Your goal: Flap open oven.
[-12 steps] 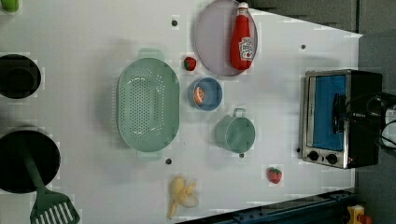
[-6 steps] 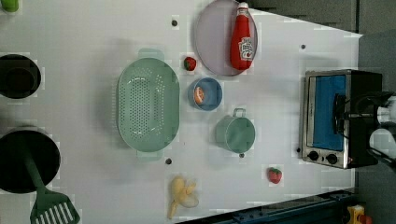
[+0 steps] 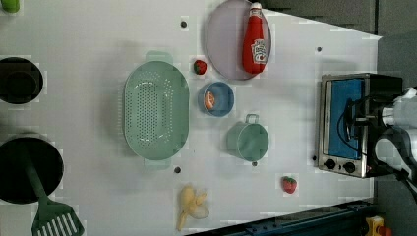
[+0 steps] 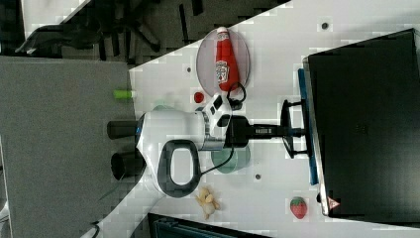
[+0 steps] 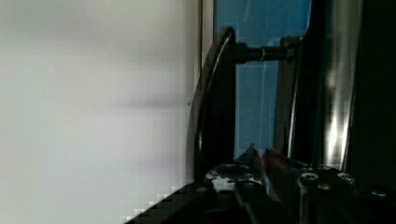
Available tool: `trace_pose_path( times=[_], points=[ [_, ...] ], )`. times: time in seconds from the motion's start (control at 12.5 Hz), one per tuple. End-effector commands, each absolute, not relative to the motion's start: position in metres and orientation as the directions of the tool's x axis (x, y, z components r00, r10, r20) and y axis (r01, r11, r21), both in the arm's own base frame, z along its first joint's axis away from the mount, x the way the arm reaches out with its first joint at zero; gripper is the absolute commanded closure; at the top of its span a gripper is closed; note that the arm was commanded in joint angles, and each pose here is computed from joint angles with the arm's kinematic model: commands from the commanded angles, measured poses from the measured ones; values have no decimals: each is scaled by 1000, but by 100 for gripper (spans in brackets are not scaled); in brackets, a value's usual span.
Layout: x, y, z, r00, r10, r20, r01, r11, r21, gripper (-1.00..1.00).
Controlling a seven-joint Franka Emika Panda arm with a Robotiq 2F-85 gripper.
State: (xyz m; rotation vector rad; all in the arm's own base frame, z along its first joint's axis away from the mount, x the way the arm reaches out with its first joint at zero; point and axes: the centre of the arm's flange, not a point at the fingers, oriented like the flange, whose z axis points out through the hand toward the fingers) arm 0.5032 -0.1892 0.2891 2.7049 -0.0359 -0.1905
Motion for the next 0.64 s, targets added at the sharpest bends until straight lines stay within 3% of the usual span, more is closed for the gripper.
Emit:
trace_pose_path(
  times=[0.08,0.64],
  points=[
    [519,-129,269,991,-47,-126,19,-876,481,65],
    [517,-64,203,987,-47,-153,61,-775,629,65]
  ],
)
